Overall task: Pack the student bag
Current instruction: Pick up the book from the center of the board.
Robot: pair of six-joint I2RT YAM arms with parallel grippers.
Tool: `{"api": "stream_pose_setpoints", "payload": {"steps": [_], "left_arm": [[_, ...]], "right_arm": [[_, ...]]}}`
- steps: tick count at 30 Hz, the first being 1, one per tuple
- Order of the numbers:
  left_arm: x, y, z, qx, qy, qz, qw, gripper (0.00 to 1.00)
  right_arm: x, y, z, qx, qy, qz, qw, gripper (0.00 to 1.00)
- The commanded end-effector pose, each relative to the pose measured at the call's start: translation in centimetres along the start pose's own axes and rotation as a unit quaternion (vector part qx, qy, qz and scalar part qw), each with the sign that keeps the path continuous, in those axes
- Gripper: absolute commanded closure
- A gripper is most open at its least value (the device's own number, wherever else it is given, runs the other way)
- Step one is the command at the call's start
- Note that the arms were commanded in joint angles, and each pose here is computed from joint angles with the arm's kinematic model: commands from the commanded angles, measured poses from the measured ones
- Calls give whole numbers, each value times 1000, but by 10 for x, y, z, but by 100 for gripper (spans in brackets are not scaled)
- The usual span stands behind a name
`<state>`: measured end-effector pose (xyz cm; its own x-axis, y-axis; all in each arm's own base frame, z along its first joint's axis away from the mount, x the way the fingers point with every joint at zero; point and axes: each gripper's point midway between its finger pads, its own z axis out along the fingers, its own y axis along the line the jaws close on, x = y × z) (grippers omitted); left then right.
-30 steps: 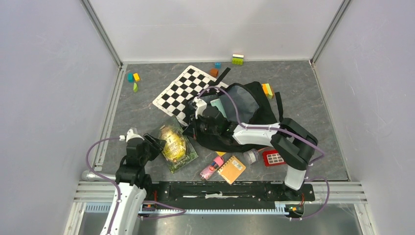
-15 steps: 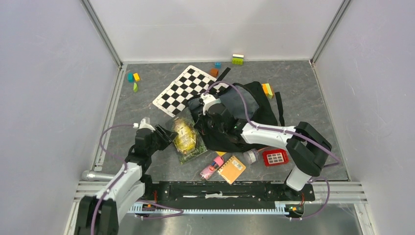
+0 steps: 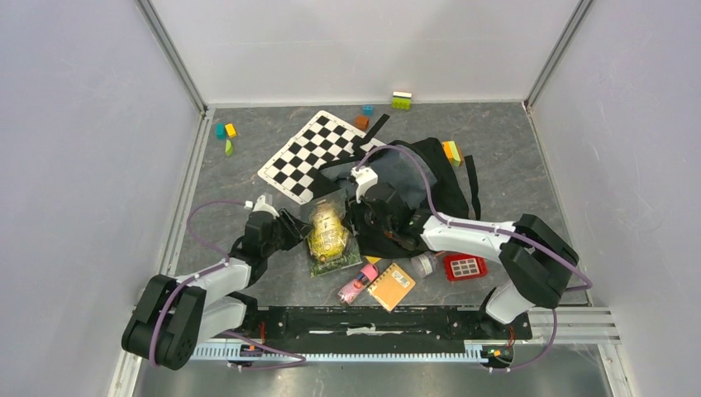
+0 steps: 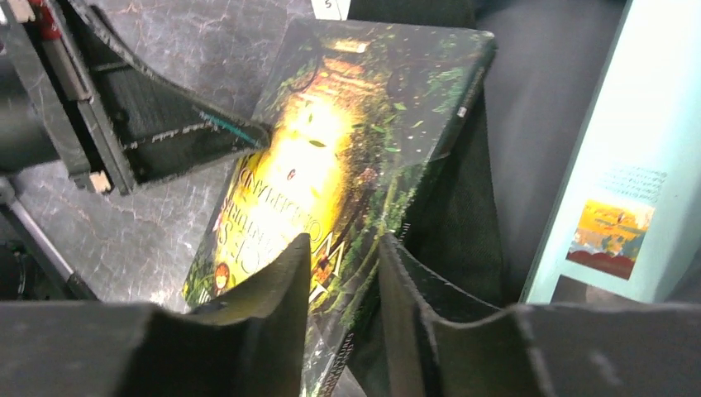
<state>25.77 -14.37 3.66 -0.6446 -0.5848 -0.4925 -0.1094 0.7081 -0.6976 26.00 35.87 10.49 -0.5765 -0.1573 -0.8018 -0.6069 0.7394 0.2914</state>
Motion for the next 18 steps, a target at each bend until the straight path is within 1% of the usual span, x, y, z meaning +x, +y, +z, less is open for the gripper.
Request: {"api": "stream_pose_setpoints", "payload": {"steps": [1,8,13,18], "left_arm": [[-16,-43,1,82,-22,15,996,54],[-13,-37,1,73,-20,15,997,56],[-11,-34,1,68,-18,14,997,57],[-8,-31,2,63,-14,13,998,59]], "right_arm": [[12,14,-10,-39,5,21,999,55],[38,-1,-17,-16,18,58,998,40],[47,-15,-21,17,21,74,997,33],[50,-7,-17,-7,16,83,996,32]]}}
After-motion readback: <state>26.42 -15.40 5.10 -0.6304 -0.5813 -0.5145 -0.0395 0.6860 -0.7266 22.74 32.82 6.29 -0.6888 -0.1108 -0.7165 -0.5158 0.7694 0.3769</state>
